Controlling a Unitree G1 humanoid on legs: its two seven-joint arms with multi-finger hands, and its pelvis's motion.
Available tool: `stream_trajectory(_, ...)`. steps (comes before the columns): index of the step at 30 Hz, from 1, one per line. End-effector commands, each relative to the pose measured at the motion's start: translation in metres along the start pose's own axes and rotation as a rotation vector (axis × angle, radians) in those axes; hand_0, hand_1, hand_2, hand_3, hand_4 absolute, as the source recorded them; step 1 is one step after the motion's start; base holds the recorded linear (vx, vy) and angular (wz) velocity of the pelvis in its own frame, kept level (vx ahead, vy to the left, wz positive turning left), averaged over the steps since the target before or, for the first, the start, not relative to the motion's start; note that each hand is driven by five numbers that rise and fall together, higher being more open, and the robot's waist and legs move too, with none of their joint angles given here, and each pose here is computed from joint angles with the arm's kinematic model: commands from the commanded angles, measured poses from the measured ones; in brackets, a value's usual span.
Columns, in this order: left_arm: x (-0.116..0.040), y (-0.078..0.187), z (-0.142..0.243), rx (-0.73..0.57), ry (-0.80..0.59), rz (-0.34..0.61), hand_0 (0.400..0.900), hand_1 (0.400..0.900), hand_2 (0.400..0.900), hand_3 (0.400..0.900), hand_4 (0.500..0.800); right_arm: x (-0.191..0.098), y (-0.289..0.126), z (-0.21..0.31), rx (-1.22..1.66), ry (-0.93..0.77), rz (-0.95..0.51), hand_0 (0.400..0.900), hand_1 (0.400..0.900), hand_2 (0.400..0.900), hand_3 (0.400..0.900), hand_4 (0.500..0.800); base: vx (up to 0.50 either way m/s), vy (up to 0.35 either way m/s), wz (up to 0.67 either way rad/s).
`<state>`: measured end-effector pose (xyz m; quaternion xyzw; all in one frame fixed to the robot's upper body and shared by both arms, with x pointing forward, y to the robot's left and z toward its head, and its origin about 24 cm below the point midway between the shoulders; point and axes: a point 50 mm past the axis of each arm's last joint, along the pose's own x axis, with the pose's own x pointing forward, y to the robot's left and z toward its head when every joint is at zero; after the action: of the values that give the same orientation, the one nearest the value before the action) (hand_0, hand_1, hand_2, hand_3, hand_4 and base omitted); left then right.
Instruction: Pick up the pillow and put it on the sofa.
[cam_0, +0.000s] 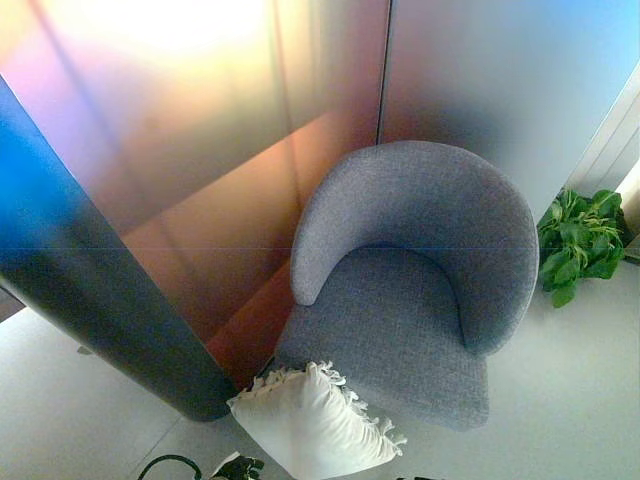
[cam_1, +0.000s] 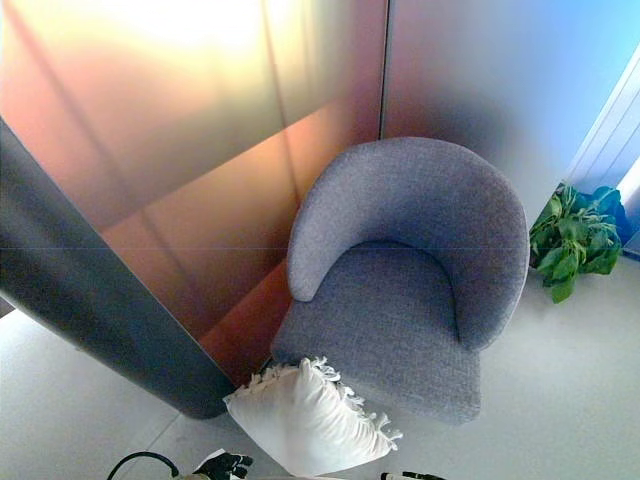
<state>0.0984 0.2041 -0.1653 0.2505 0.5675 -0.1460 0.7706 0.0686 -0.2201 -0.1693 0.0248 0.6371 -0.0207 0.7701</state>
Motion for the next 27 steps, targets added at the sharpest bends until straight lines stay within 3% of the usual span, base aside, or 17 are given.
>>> stream_trajectory(1,0.0,0.012,-0.006,0.034,0.053,0.033,0.9,0.9,0.9,0.9,0.8,0.001,0.003,0.018,-0.036,-0.022,0.009,0.9,0.9,0.9,0.9,0.8,0.0,0.0,0.0)
stream_trajectory(7,0.0,0.012,-0.005,0.045,0.041,0.032,0.9,0.9,0.9,0.9,0.8,0.001,0.003,0.017,-0.031,-0.018,0.013,0.9,0.9,0.9,0.9,0.8,0.0,0.0,0.0)
stream_trajectory(11,0.0,0.013,-0.003,0.137,0.029,0.038,0.9,0.9,0.9,0.9,0.8,0.001,0.002,0.016,-0.041,-0.014,0.012,0.9,0.9,0.9,0.9,0.8,0.029,0.012,-0.02)
stream_trajectory(20,-0.005,0.068,0.018,0.336,-0.019,0.223,0.9,0.9,0.9,0.9,0.8,-0.008,-0.033,0.022,-0.076,-0.016,-0.042,0.9,0.9,0.9,0.9,0.8,0.039,0.078,-0.1)
stream_trajectory(27,-0.017,0.115,0.076,0.328,-0.151,0.384,0.9,0.9,0.9,0.9,0.8,-0.017,-0.058,0.047,-0.114,-0.071,-0.129,0.9,0.9,0.9,0.9,0.8,-0.114,0.168,-0.16)
